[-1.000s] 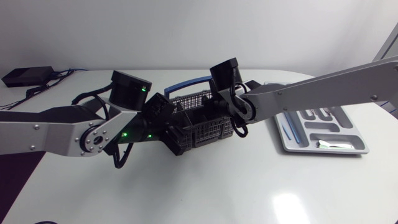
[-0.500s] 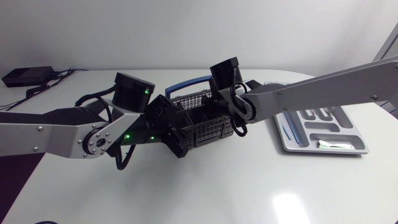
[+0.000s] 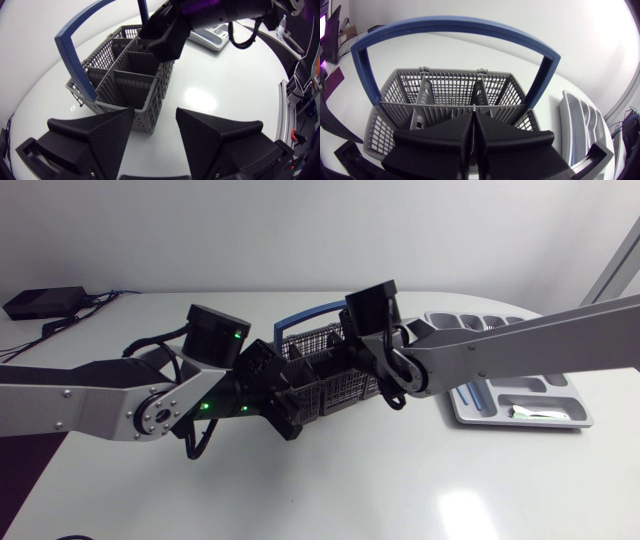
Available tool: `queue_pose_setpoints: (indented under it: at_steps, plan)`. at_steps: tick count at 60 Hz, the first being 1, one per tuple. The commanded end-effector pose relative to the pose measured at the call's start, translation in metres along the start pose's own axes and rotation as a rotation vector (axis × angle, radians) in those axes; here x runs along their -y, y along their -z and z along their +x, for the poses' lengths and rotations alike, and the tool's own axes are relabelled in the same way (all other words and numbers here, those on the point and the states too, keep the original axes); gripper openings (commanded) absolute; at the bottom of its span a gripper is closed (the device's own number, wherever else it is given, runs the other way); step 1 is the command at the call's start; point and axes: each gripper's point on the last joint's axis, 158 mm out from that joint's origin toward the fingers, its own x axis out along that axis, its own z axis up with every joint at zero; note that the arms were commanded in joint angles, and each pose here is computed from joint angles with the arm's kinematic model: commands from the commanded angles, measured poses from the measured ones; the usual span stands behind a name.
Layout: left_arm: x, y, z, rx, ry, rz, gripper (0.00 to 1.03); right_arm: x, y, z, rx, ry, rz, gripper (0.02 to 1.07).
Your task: Unload the cutlery basket into the drawer organizer.
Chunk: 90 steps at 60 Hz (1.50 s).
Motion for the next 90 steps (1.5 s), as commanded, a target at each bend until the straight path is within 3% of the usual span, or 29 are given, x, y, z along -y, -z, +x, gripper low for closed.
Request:
queue_pose_setpoints:
  at_steps: [1, 28, 41, 50, 70, 90]
  plan:
    - [0.003, 0.010, 0.001, -0.016, -0.001, -0.006, 0.60, 0.002, -0.005, -0.015, 0.040, 0.004, -0.024, 0.08]
    - [0.001, 0.002, -0.006, 0.009, -0.015, -0.001, 0.61, -0.009, -0.043, -0.072, 0.241, -0.070, -0.029, 0.08]
    - [0.001, -0.023, -0.023, 0.072, -0.024, 0.005, 0.63, -0.012, -0.073, -0.108, 0.324, -0.195, -0.011, 0.08]
    - [0.002, -0.042, -0.038, 0.104, -0.009, -0.018, 0.65, -0.016, -0.073, -0.125, 0.302, -0.312, -0.005, 0.08]
    - [0.035, -0.075, -0.057, 0.135, 0.192, -0.082, 0.69, -0.007, -0.042, -0.141, 0.132, -0.573, 0.127, 0.08]
    - [0.067, -0.077, -0.042, 0.075, 0.385, -0.142, 0.72, -0.012, -0.025, -0.150, 0.034, -0.747, 0.228, 0.08]
